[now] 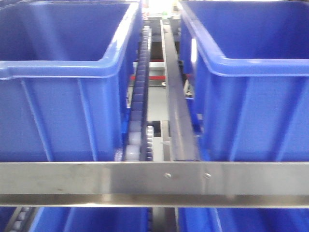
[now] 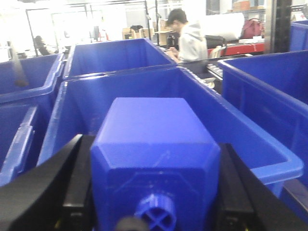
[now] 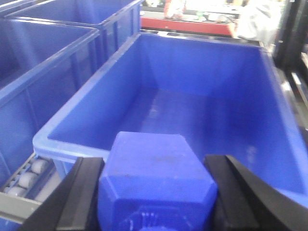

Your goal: Pick and sort blue part to right shelf

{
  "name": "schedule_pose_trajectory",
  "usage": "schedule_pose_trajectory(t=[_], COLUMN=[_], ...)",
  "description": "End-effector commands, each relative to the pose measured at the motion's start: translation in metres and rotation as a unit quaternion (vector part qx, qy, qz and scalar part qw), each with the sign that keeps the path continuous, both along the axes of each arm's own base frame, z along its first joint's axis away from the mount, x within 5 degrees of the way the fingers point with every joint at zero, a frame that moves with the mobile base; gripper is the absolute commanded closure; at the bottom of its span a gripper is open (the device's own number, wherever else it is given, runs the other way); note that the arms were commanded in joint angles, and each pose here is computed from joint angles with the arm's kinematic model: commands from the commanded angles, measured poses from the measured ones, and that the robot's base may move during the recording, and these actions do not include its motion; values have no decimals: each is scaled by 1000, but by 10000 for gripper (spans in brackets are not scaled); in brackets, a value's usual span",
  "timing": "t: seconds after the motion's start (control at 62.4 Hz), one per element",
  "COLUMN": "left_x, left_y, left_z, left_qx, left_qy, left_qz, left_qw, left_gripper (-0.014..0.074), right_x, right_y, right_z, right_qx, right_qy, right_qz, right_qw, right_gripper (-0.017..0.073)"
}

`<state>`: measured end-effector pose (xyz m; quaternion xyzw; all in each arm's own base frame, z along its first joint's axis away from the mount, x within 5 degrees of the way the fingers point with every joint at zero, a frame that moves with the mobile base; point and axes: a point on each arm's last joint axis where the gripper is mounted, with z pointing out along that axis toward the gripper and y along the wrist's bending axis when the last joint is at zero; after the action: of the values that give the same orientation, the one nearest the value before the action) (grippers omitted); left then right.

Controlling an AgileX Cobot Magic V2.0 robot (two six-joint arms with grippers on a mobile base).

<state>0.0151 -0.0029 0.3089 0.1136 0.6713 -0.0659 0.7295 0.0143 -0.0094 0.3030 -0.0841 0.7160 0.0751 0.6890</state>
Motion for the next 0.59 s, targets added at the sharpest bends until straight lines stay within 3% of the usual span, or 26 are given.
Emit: schedule_pose_trajectory(t=[0.0,0.577], left_x=[-4,-4], left_y=[1,1], left_z=[16,16], left_qx=[-16,-16], left_qy=[-54,-54], left_qz=[-2,-2], left_qw=[998,998], left_gripper=[278,278], right_x=[-2,-2], right_y=[0,0], right_z=[16,16], right_qx=[3,3], right_qy=[-55,-55], right_qz=[7,7], right_qw=[998,998], right_gripper=[273,273])
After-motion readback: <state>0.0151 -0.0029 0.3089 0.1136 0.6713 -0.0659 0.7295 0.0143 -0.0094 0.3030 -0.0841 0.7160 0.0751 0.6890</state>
